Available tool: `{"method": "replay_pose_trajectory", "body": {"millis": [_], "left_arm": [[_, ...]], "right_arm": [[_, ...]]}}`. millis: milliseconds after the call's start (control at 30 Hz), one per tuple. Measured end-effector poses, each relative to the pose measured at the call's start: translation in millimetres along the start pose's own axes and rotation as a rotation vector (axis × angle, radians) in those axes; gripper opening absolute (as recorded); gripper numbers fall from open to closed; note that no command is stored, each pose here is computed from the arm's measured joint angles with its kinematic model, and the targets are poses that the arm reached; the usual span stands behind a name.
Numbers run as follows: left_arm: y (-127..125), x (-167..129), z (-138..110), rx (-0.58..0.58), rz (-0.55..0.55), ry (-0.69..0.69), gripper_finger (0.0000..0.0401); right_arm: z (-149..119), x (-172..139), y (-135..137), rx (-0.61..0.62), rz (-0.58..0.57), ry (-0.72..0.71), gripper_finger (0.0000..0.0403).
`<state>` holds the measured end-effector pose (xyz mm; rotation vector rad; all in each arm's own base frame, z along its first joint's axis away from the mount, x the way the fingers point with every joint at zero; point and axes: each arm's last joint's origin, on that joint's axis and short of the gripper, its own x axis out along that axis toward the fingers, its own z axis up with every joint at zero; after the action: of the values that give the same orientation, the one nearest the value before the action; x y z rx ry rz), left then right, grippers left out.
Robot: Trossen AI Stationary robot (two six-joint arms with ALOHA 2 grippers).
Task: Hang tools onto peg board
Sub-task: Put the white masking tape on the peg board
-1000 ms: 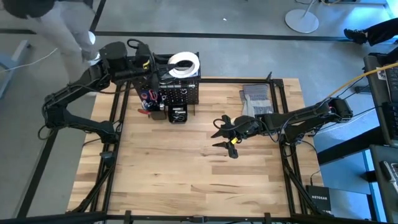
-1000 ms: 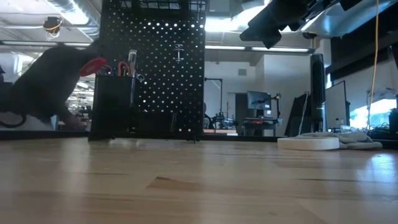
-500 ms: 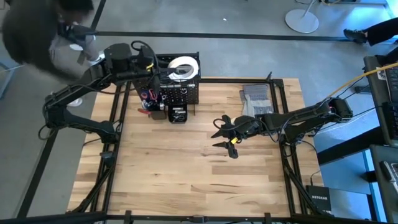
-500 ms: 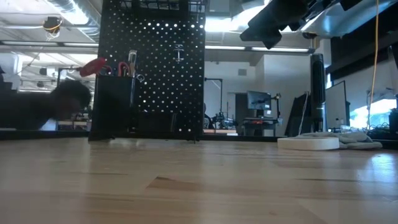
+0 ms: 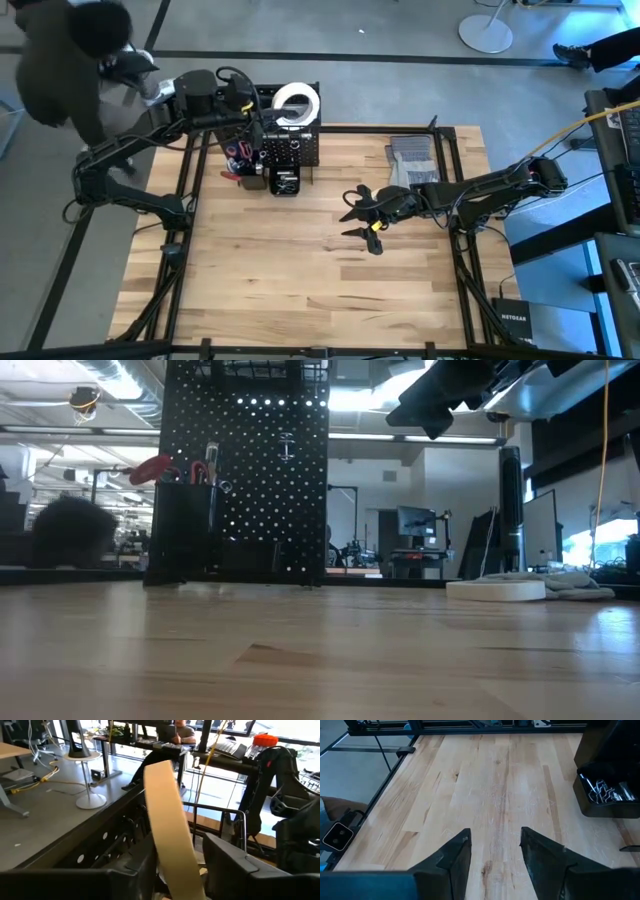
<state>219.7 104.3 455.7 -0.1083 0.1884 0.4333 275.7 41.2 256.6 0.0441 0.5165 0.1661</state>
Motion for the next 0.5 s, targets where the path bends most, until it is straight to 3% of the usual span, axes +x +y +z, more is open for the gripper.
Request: {"method": "replay_pose_trajectory", "body": {"millis": [233, 500], "left_arm": [[0, -13, 3, 0.049, 0.007, -0.023, 0.0177], [0, -36, 11, 0.142, 0.035, -0.091, 0.0163]], "right_arm": [[0, 0, 0, 0.001, 0.000, 0.002, 0.0172], [0, 0, 0, 0.002, 0.000, 0.002, 0.0172]]}}
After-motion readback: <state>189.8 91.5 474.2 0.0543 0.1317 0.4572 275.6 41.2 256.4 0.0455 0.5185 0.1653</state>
